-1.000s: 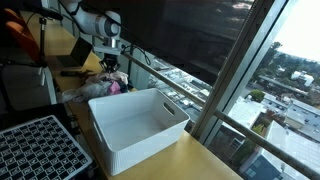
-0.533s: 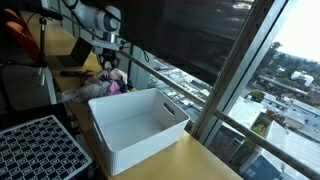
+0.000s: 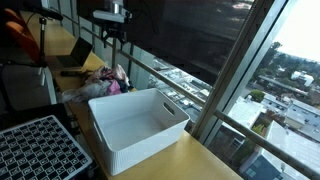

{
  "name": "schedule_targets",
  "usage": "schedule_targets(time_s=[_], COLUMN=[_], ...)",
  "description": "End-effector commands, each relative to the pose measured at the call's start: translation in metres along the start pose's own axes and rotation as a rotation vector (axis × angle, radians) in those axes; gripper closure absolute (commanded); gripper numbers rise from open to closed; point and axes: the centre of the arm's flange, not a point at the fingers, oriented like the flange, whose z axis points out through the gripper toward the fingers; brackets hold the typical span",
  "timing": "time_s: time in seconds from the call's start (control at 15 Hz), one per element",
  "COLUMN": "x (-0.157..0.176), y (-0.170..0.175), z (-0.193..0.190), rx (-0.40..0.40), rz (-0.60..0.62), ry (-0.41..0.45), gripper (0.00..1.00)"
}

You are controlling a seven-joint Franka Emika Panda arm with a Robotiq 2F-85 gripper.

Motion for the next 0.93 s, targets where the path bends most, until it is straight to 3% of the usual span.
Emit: schedule_targets(time_s=[0.0, 0.87], x=[-0.0003, 0.0027], y=[-0.0008, -0.0049], z=[0.0034, 0.0101], rx=[0.002, 0.001], rz=[-0.001, -0.007], ry=[-0.006, -0.016], gripper=[0.01, 0.00])
